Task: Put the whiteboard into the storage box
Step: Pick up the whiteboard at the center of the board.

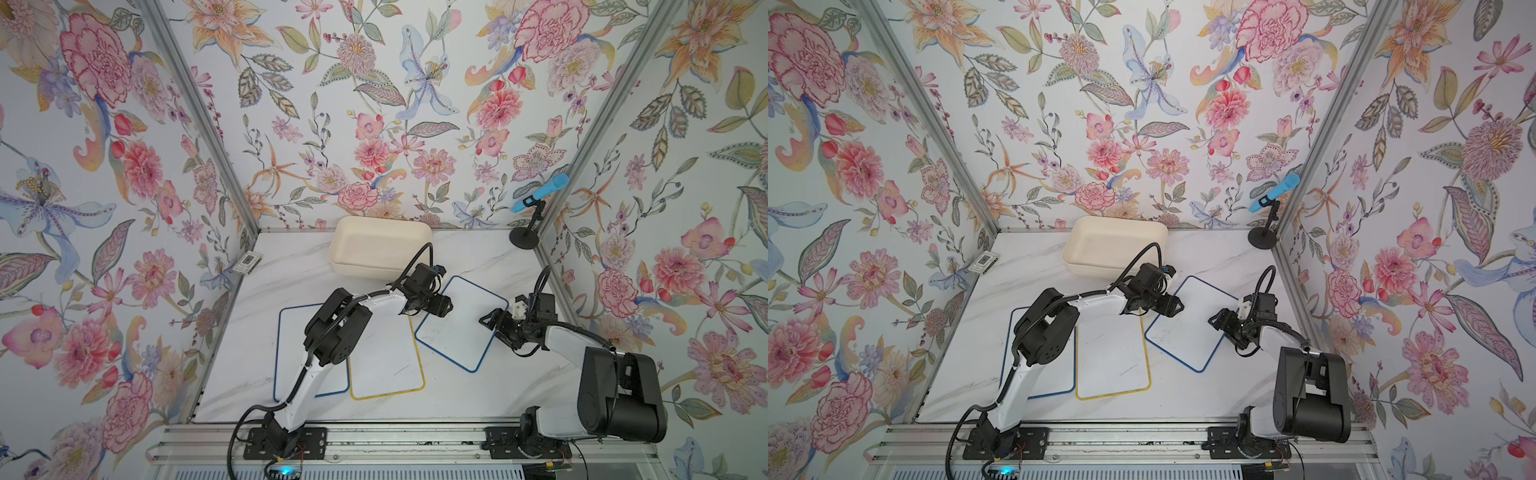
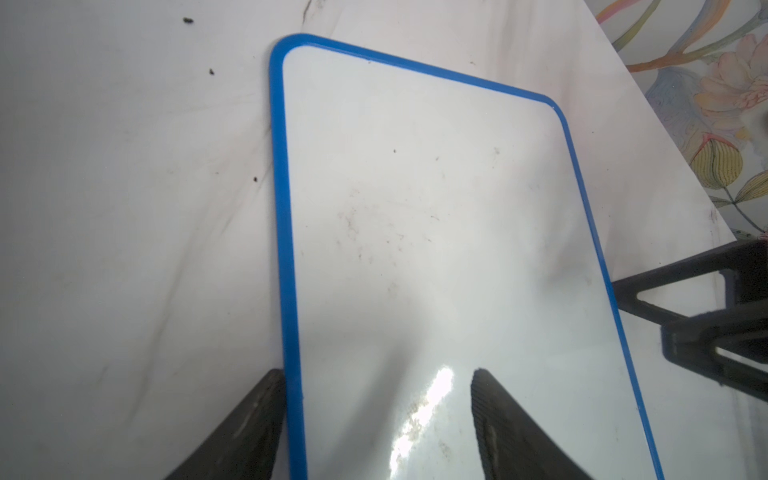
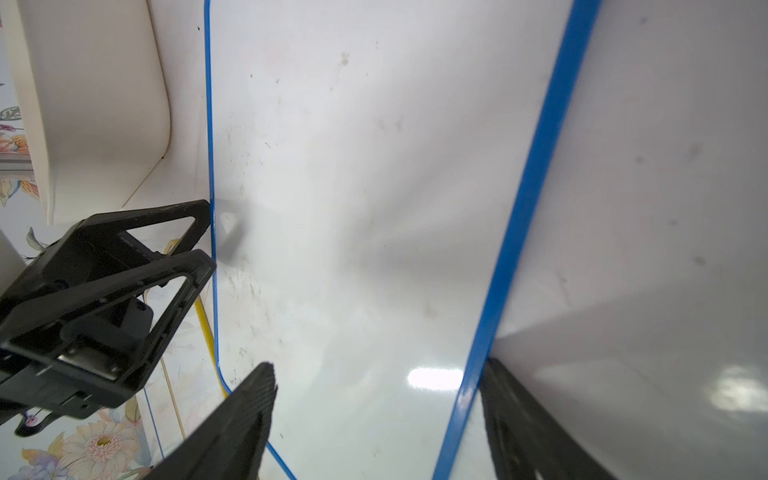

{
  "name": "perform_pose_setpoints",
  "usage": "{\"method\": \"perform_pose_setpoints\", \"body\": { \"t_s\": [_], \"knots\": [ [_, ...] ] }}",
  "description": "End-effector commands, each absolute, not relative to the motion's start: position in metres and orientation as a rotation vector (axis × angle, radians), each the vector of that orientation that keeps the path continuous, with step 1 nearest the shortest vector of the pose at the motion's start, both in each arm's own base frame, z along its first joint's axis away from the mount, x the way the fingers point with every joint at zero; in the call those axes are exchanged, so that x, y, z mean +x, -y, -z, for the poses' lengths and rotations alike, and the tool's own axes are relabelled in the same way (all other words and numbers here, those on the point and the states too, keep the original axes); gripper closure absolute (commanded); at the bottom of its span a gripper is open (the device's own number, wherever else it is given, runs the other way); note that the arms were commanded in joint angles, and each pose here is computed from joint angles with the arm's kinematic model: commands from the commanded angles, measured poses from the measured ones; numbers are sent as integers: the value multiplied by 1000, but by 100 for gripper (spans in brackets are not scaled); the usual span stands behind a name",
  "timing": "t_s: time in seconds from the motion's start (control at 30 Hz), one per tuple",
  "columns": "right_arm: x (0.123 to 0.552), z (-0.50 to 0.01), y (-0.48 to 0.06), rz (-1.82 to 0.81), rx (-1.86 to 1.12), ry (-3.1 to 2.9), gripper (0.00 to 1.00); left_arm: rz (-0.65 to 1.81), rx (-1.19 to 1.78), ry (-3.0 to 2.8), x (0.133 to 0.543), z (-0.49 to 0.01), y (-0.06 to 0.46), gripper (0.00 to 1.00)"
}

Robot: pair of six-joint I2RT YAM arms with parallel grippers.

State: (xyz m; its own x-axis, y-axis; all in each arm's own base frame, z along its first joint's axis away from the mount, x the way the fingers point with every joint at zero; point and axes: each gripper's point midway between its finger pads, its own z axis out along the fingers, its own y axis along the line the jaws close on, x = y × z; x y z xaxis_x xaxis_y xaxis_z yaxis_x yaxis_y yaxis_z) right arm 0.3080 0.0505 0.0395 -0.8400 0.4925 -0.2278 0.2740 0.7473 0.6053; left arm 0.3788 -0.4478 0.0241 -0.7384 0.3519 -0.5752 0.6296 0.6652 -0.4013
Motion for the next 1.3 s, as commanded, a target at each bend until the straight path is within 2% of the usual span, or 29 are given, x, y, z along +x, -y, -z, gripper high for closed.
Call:
{"method": "perform_pose_setpoints", "body": {
  "t_s": [0.0,0.43,0.83,1.27],
  "knots": [
    [288,-22,-65,-831,564,-2693,21,429,807,-3162,259,108,338,27],
    [274,-3,-48,-570,578,-2791,17,253,735,-3172,291,94,300,25],
    [260,1,-47,-496,590,-2834,14,230,924,-3195,270,99,320,28],
    [254,-3,-59,-543,601,-2823,13,266,1151,-3191,245,99,357,31]
  ]
}}
